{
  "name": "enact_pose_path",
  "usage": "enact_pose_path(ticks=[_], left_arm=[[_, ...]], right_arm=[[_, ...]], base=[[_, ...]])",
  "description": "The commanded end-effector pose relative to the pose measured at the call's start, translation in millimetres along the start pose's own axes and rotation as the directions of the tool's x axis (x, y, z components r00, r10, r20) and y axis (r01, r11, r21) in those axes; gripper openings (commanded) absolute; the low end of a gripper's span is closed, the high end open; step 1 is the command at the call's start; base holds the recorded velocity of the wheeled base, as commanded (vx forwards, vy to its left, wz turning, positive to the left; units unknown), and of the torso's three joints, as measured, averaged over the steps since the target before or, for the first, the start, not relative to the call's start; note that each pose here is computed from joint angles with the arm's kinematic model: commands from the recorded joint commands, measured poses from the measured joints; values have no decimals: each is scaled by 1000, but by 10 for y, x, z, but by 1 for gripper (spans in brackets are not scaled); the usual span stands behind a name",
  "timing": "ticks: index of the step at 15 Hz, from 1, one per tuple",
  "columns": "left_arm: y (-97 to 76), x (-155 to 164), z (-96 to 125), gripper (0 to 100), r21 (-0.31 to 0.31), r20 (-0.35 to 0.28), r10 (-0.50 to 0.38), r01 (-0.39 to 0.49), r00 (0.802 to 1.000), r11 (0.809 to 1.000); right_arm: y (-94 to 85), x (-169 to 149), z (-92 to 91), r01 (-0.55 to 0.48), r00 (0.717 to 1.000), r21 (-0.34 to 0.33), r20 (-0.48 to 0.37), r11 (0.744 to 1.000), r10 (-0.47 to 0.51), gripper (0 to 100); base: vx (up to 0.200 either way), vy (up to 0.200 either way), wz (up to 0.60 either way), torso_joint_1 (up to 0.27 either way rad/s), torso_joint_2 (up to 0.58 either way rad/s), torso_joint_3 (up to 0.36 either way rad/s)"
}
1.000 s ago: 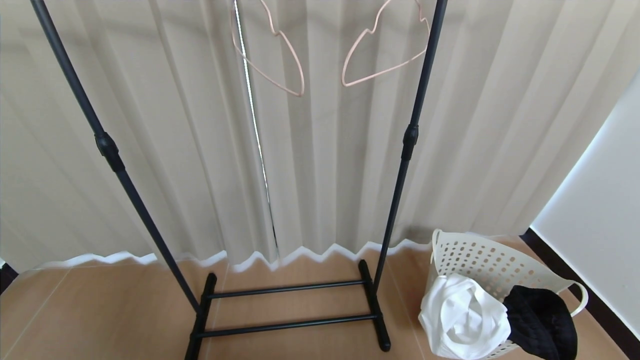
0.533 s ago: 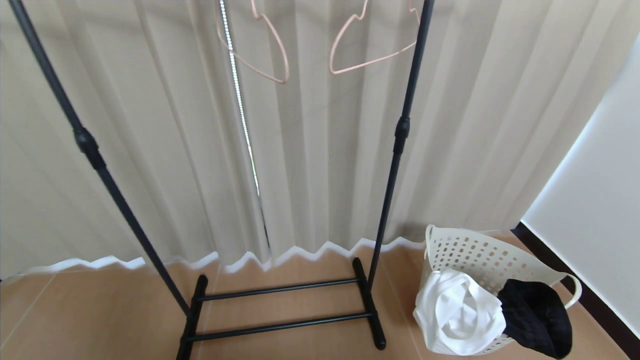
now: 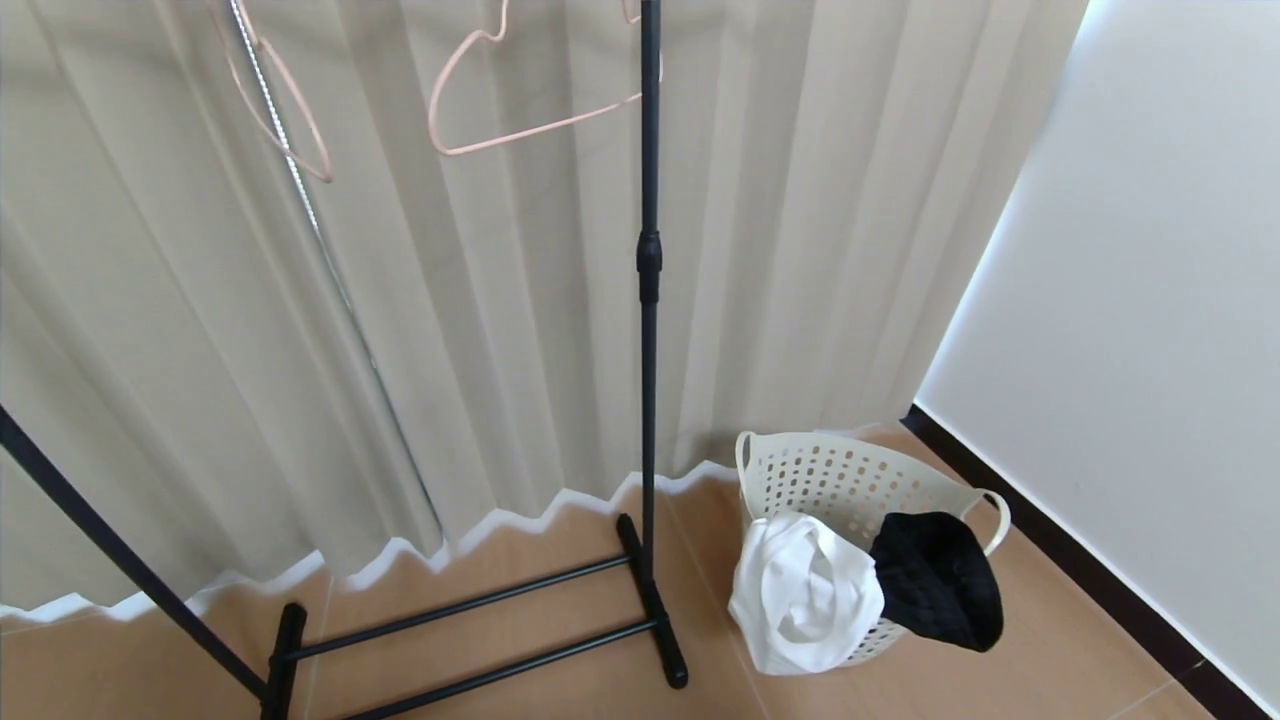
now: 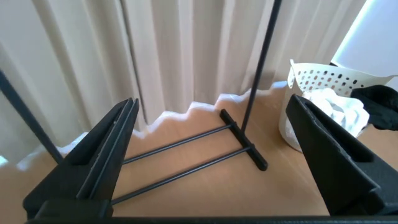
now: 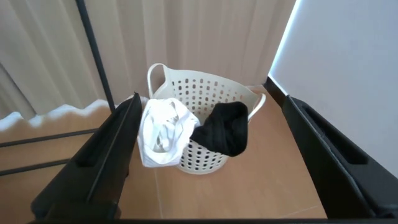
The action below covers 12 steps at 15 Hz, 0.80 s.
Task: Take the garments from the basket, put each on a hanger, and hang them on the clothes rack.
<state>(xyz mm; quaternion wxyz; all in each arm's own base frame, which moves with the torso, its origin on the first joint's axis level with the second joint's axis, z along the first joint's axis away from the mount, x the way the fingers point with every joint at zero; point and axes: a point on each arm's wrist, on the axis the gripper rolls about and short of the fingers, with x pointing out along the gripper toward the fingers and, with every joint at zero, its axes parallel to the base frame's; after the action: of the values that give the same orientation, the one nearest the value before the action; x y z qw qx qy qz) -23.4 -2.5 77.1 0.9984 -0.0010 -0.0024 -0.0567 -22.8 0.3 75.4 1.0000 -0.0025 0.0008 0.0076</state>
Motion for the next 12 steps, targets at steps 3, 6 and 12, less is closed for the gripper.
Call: enact_pose_path(ticks=[3,6,12], left_arm=[[0,1,0,100,-2,-2,0,0,1000,1000],[0,1,0,100,-2,-2,0,0,1000,1000],[1,1,0,100,-2,-2,1,-1,1000,1000]], right_arm=[[0,0,0,0,1000,-1,0,1000,0,100],[0,0,0,0,1000,1,0,1000,0,100],[0,0,0,0,1000,-1,0,1000,0,100]], base=[[67,-200,0,2,2,5],[200,0,0,-1,4,5],[67,0,0,2,0,2]])
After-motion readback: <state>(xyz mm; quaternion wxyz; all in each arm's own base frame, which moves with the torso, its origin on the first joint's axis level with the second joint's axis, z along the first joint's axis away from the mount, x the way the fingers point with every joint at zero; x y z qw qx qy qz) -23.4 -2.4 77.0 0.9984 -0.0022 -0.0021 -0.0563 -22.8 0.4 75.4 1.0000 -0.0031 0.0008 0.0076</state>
